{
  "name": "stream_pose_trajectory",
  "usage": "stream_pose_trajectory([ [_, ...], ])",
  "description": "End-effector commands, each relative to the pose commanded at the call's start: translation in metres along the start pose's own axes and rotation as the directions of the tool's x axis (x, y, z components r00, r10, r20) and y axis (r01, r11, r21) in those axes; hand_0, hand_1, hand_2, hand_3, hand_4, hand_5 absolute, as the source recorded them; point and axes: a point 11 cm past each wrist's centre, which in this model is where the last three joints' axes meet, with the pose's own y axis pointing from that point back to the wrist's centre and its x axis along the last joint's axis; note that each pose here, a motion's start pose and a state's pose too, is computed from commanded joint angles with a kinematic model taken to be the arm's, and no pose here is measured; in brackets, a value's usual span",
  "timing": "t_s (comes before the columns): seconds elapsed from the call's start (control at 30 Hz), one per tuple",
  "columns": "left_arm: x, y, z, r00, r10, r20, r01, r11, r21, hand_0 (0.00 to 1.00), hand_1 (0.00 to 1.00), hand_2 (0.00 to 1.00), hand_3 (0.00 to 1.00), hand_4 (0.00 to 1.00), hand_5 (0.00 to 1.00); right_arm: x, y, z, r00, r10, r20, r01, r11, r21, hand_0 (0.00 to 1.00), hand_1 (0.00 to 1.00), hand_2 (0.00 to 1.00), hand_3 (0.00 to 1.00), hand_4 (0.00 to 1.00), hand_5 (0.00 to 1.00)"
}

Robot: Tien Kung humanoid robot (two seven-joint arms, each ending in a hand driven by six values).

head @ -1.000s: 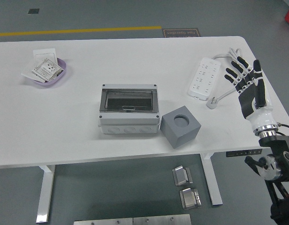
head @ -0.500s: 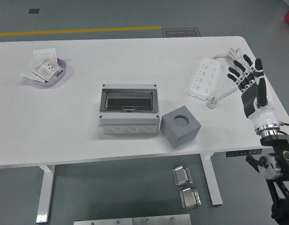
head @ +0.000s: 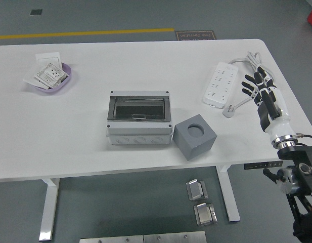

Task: Pick up the cylinder from the cube,place it in the box,flap close box

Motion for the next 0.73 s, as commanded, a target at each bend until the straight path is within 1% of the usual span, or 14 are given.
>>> stream_pose_trajectory([
  [0.07,0.0001,-0.0003,-0.0013,1.000,0.001,0.000,-0.001,1.000,0.003,0.744,0.762,0.716,0.812,0.772,0.509,-0.0009,-0.0017,-0.0014,1.000,0.013,0.010,-0.013,1.000,0.007,0.845,0.852,0.955,0.982,0.896,0.421],
  [0.13,0.0006,-0.0003,-0.0013,1.000,0.003,0.000,-0.003,1.000,0.002,0.744,0.762,0.716,0.812,0.772,0.509,0.0010,-0.0031,-0.0036,0.999,0.046,0.021,-0.046,0.999,0.019,0.845,0.852,0.955,0.982,0.896,0.421],
  [0.17,0.0009,-0.0002,-0.0008,1.000,0.004,-0.001,-0.004,1.000,0.000,0.745,0.762,0.716,0.812,0.773,0.510,0.0026,-0.0037,-0.0043,0.998,0.064,0.021,-0.065,0.998,0.022,0.840,0.855,0.955,0.936,0.861,0.327],
  [0.2,0.0011,-0.0001,-0.0002,1.000,0.004,-0.002,-0.004,1.000,-0.002,0.745,0.762,0.716,0.812,0.773,0.510,0.0036,-0.0040,-0.0046,0.997,0.073,0.018,-0.074,0.997,0.024,0.840,0.855,0.955,0.936,0.861,0.327],
  [0.23,0.0012,0.0000,0.0004,1.000,0.005,-0.003,-0.005,1.000,-0.004,0.745,0.762,0.716,0.812,0.773,0.510,0.0034,-0.0043,-0.0047,0.997,0.072,0.006,-0.072,0.997,0.024,0.840,0.855,0.955,0.936,0.861,0.327],
  [0.33,0.0007,0.0003,0.0017,1.000,0.004,-0.005,-0.004,1.000,-0.007,0.745,0.762,0.716,0.812,0.773,0.510,-0.0022,-0.0052,-0.0014,0.999,0.028,-0.022,-0.028,1.000,-0.001,0.840,0.855,0.955,0.936,0.861,0.327],
  [0.37,0.0004,0.0004,0.0022,1.000,0.003,-0.005,-0.003,1.000,-0.008,0.745,0.762,0.717,0.813,0.775,0.513,-0.0031,-0.0052,-0.0008,0.999,0.018,-0.030,-0.018,1.000,-0.005,0.729,0.741,0.724,0.540,0.575,0.021],
  [0.53,-0.0032,0.0008,0.0043,1.000,-0.004,-0.005,0.004,1.000,-0.013,0.745,0.762,0.717,0.813,0.775,0.513,-0.0061,-0.0050,0.0008,0.999,-0.024,-0.042,0.024,1.000,-0.011,0.729,0.741,0.724,0.540,0.575,0.021],
  [0.57,-0.0036,0.0008,0.0043,1.000,-0.005,-0.005,0.005,1.000,-0.013,0.744,0.762,0.716,0.813,0.774,0.514,-0.0061,-0.0050,0.0007,0.999,-0.027,-0.041,0.027,1.000,-0.010,0.834,0.855,0.955,0.839,0.746,0.180],
  [0.73,-0.0029,0.0006,0.0036,1.000,-0.004,-0.006,0.004,1.000,-0.010,0.744,0.762,0.716,0.813,0.774,0.514,-0.0055,-0.0052,-0.0012,0.999,-0.036,-0.036,0.036,0.999,0.004,0.834,0.855,0.955,0.839,0.746,0.180],
])
